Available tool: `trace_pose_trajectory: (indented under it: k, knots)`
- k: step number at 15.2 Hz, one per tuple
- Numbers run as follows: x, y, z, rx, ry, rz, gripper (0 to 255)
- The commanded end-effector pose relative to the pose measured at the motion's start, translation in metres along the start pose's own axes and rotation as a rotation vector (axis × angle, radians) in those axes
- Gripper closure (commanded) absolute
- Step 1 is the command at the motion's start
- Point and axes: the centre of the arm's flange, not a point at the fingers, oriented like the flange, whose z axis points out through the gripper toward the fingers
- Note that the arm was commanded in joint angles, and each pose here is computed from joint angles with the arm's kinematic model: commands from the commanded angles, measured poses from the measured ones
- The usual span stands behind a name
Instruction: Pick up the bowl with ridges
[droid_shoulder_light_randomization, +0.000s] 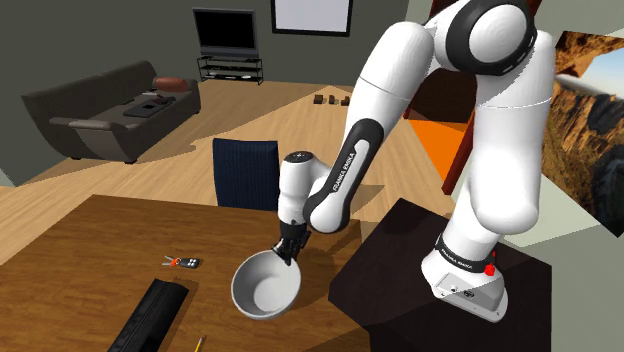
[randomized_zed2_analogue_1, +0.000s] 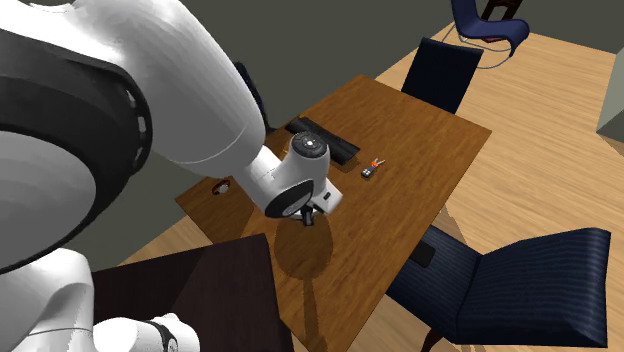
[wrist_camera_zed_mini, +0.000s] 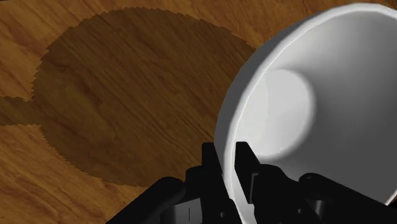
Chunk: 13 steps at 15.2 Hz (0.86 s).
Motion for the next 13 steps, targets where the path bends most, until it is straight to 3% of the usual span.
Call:
trace_pose_trajectory:
  k: [1,13]
  knots:
    - [-0.001,-0.002,-0.01,0.0,0.0,0.0,255]
    - [-0.003,-0.008,-0.063,0.0,0.0,0.0,255]
